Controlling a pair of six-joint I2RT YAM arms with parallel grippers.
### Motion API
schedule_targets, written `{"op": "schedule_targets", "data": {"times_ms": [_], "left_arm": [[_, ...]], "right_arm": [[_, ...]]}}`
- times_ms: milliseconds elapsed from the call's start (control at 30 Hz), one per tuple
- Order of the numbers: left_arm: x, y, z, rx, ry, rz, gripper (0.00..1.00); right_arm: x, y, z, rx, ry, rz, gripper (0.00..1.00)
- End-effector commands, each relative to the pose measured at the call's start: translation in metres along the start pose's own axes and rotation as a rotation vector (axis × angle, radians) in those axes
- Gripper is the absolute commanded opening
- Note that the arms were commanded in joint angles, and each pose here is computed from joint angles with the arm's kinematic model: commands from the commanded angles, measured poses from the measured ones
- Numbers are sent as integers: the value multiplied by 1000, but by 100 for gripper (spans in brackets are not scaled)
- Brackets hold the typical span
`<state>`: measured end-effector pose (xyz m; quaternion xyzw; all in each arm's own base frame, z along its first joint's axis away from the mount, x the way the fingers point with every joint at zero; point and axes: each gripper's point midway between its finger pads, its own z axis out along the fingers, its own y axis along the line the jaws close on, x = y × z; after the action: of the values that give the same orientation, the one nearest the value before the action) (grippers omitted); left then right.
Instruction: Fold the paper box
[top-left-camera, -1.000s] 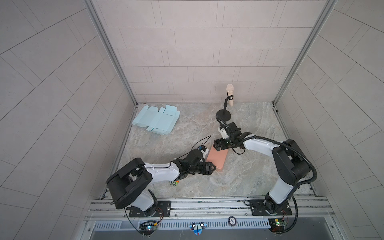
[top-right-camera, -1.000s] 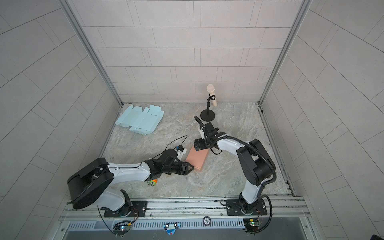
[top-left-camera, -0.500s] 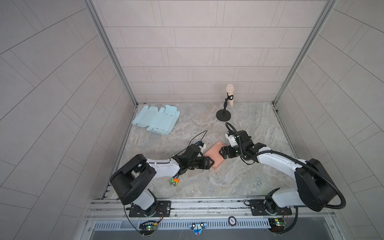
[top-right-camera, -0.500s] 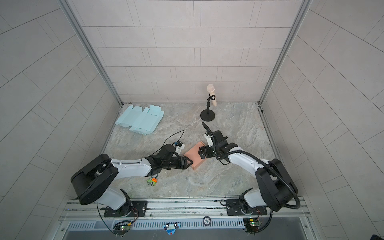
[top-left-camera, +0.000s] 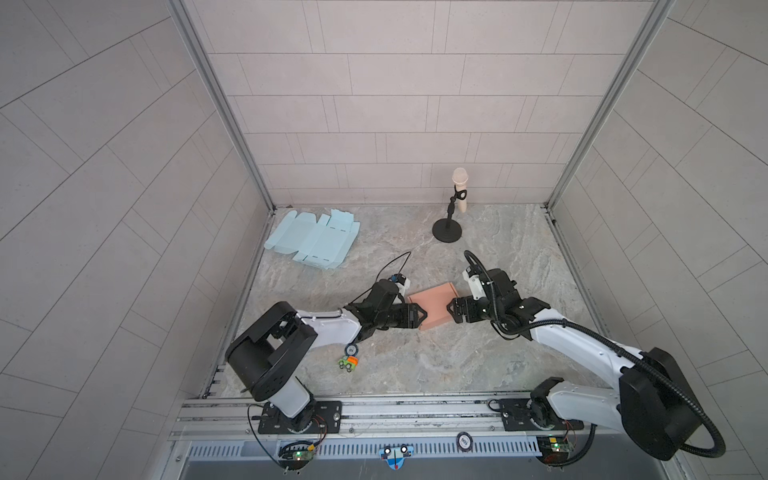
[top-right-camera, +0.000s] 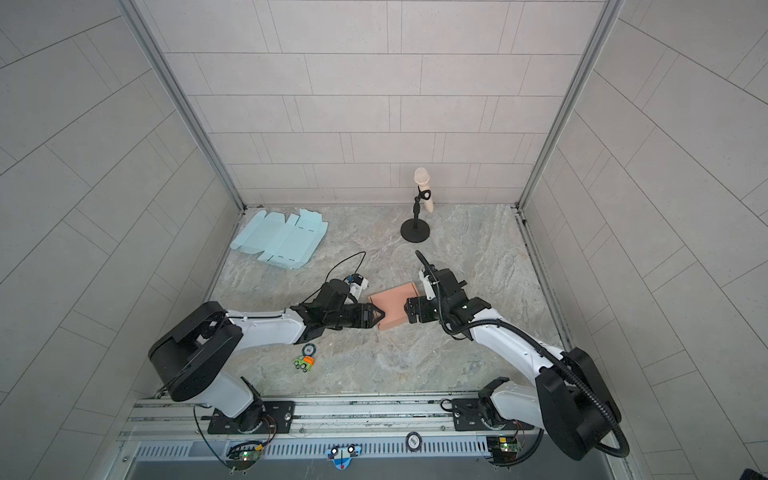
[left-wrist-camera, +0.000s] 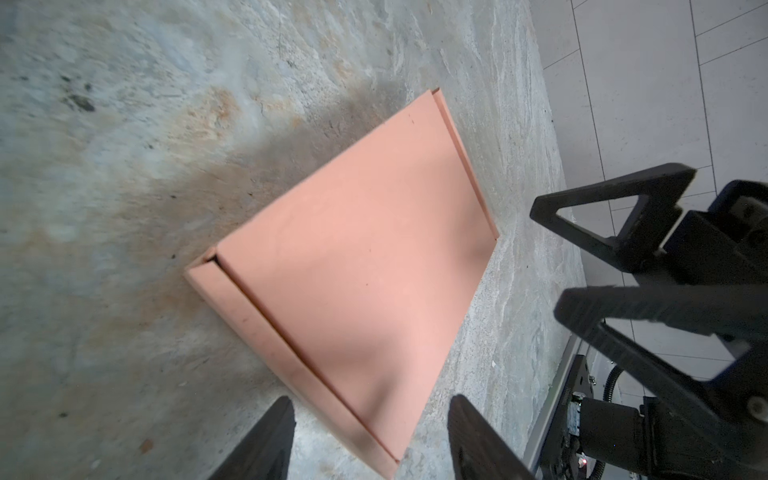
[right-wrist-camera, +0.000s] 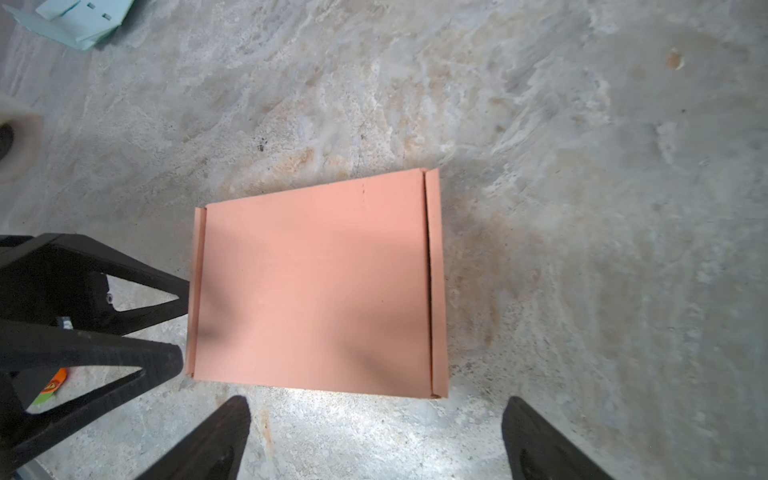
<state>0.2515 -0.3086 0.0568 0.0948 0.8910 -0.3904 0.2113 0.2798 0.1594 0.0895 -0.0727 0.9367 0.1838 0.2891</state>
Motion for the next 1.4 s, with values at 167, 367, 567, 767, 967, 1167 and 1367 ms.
{"op": "schedule_targets", "data": {"times_ms": [167,367,567,767,967,1167,1367], "left_arm": [[-15,-11,5,33,-29,25,62],[-23,-15,11,41,-29,28,62],[-25,-17,17,47,-26,22,62],[-30,-23,23,69,-19,13,62],[-35,-31,32,88,-9,13,62],[-39,-47,46,122,-1,7,62],[-51,-65,65,152,0,10,62]], "right_arm": [[-15,-3,18,-26,-54,135,95],[-13,5,32,-79,-31,150,94],[-5,3,36,-77,-11,153,93],[-6,-2,28,-45,-22,131,93],[-8,-12,25,-20,-33,140,93],[-13,-18,23,-15,-58,156,93],[-15,-39,18,27,-76,182,93]]}}
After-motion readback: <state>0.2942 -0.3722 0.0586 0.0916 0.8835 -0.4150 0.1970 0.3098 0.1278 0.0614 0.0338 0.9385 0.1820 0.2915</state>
